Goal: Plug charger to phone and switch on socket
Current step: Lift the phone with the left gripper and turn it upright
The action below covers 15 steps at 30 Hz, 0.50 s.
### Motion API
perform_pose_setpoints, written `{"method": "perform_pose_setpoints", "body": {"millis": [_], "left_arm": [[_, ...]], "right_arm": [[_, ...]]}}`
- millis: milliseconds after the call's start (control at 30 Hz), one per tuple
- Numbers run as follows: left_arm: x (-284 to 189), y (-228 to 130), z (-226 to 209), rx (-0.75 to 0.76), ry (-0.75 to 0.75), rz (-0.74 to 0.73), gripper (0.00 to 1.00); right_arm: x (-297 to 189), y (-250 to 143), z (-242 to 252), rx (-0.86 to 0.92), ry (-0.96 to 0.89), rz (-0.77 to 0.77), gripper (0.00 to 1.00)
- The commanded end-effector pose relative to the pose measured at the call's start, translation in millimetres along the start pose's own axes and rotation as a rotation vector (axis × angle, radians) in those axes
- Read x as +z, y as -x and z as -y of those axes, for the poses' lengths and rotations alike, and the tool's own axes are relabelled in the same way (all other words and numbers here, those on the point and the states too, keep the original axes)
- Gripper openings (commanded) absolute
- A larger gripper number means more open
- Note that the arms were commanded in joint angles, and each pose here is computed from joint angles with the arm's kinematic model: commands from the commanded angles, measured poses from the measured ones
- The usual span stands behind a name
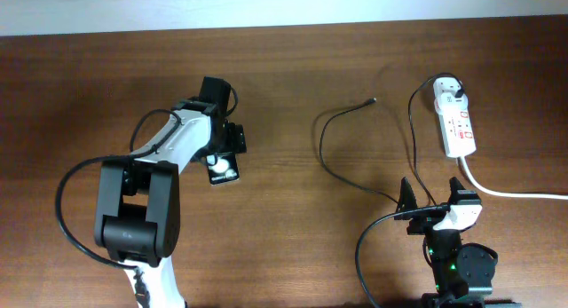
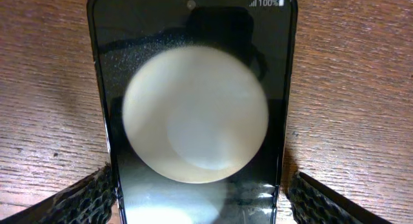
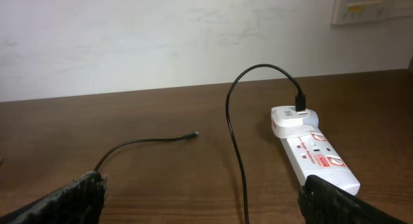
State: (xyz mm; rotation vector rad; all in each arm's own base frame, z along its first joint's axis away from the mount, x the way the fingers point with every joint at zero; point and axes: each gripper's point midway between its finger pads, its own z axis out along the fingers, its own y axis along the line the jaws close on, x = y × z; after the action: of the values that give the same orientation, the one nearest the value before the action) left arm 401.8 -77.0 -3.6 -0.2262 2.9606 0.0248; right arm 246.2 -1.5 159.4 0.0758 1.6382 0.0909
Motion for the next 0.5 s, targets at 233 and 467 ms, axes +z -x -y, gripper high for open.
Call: {"method": "perform_pose_setpoints", "body": {"millis": [233, 467], "left_arm": [[19.2, -30.4, 4.4, -0.059, 0.001, -0.18, 0.62], [-97.8, 28.8, 18.5, -0.066, -0.071, -0.011, 0.58]], "right_arm": [[0.1, -3.0, 0.6, 0.0, -0.005, -0.007, 0.99], [0.1, -3.0, 0.6, 0.0, -0.005, -0.007, 0.99]]}}
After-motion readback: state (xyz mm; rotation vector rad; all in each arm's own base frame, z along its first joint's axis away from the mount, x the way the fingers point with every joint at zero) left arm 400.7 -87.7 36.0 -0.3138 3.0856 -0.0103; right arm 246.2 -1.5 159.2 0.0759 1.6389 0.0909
